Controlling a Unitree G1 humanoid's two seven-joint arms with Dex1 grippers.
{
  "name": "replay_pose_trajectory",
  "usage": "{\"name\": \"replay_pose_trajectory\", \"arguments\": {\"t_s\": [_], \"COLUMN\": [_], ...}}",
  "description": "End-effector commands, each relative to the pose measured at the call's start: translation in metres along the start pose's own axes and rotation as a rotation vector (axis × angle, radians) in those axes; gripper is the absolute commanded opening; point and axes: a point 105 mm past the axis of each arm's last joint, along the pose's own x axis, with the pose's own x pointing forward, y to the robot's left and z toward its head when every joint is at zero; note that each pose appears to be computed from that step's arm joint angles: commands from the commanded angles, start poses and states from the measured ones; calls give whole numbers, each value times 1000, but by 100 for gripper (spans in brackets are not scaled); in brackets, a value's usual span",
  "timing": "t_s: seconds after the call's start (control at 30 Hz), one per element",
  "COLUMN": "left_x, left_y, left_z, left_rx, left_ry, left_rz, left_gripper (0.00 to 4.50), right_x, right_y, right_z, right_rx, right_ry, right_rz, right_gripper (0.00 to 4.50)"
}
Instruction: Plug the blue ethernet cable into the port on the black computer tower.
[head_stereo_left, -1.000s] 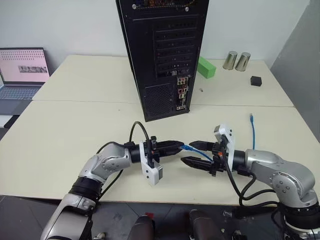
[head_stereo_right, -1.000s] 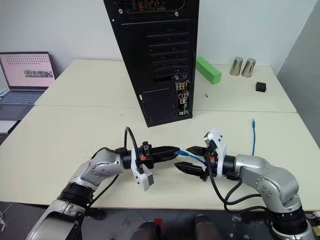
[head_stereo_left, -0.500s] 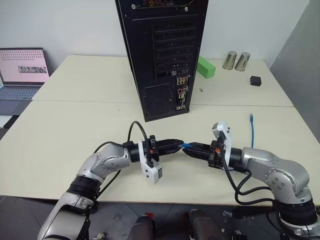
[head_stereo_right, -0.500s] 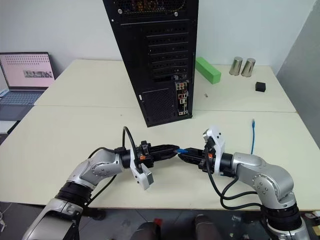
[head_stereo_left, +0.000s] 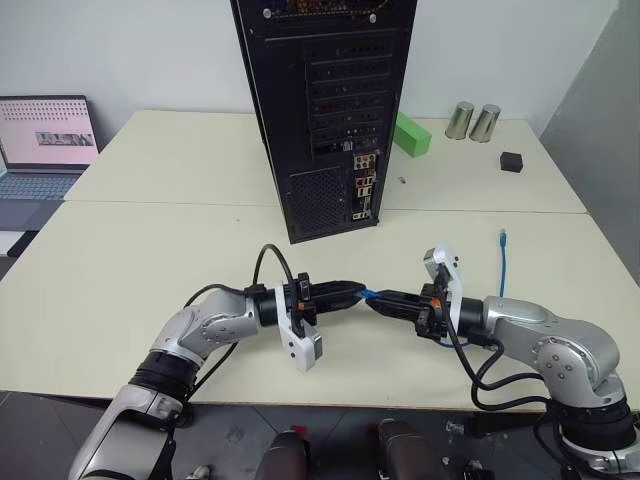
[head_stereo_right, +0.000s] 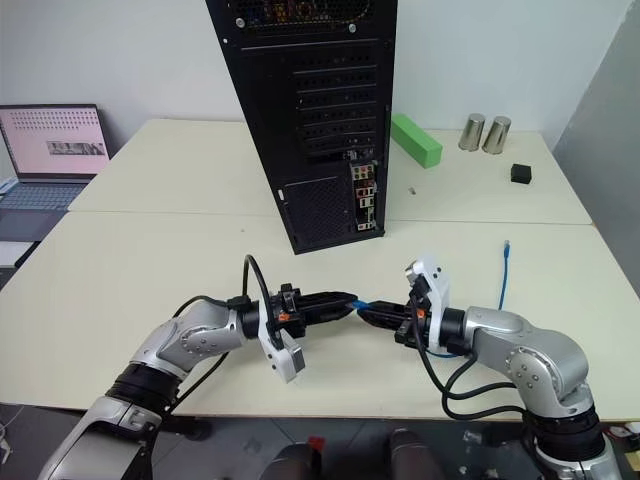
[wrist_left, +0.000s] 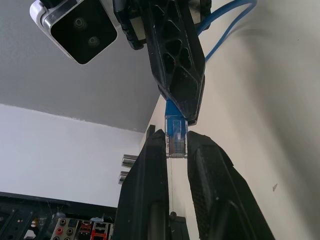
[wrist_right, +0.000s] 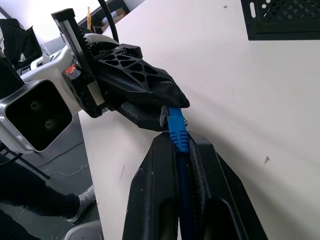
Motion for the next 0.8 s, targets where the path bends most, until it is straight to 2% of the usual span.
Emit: {"name": "replay_pose_trajectory", "arguments": {"t_s": [0.03, 0.1, 0.17, 0.23, 0.4, 0.43, 0.53, 0.63, 0.8], "left_x": [-1, -1, -2, -4, -18, -21, -29, -26, -26], "left_y": [7, 9, 8, 9, 14, 12, 16, 30, 49], "left_z": [2, 1, -1, -1, -7, -9, -23, -36, -50], "left_rx": [-39, -67, -100, -131, -250, -284, -528, -855, -1017], "left_ry": [-10, -3, 10, 18, 76, 94, 211, 299, 409], "left_rz": [43, 51, 47, 55, 106, 103, 206, 374, 527], "left_gripper": [98, 121, 173, 191, 306, 322, 379, 385, 385], "right_x": [-4, -4, -5, -5, -7, -7, -8, 0, 20], "right_y": [3, 2, 2, 1, -3, -5, -14, -26, -40], "right_z": [14, 15, 15, 15, 20, 22, 34, 59, 86], "right_rx": [-35, -35, -37, -41, -58, -63, -103, -174, -197], "right_ry": [-33, -31, -29, -29, -44, -50, -98, -193, -321], "right_rz": [23, 21, 19, 16, -16, -24, -93, -235, -452], "right_gripper": [1, 1, 0, 0, 0, 0, 0, 0, 0]}}
